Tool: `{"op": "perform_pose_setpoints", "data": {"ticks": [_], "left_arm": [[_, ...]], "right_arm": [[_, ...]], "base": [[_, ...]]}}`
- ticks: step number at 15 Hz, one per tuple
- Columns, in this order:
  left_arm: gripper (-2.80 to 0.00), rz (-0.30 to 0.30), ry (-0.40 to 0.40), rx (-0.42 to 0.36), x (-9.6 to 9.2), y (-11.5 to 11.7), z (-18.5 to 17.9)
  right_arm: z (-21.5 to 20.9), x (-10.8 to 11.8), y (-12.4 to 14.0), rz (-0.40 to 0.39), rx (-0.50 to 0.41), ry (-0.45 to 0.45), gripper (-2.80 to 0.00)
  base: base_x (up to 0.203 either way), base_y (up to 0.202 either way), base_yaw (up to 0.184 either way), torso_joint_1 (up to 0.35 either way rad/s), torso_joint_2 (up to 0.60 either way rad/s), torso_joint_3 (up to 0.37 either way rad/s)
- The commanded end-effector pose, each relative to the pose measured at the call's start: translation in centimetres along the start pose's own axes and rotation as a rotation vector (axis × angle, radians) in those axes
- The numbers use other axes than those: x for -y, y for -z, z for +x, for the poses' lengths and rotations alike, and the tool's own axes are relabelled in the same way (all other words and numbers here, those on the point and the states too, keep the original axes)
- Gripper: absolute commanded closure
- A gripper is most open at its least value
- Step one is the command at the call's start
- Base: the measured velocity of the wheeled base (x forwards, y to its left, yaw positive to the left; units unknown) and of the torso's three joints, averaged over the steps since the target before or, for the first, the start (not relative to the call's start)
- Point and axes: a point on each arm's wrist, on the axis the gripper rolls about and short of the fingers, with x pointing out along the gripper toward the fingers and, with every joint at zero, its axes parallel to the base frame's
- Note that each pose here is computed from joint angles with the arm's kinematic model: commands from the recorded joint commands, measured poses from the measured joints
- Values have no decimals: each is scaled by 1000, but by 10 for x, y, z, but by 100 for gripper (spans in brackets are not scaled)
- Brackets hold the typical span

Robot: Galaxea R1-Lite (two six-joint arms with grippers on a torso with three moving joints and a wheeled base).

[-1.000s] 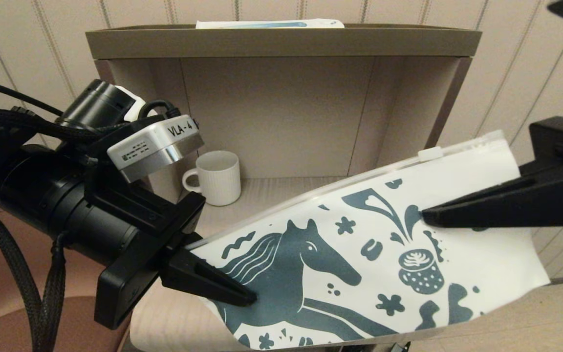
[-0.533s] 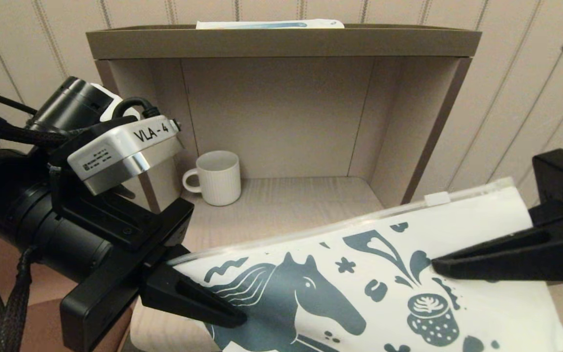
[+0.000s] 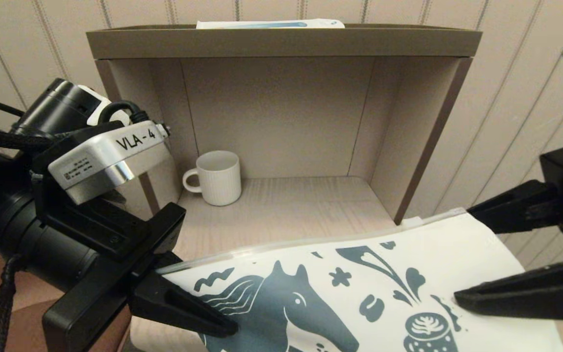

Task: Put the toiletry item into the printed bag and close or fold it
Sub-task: Hand it to the other hand

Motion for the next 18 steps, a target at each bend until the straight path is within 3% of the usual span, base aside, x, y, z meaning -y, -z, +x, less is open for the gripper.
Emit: {"op": "perform_pose_setpoints", "data": {"ticks": [1,9,18], "left_arm": [[0,17,4,5,3,1,0],[0,66,-42,-6,0,16,9],[0,84,-52,-22,-1,18,15]], "right_arm": [[6,2,-5,5,-17,-17,-280],[-7,4,-8,37,21,28,-280],[31,3,-13,27,-96,-84,-280]], "base": [[0,0,0,0,0,0],[0,0,0,0,0,0],[0,0,0,0,0,0]]}}
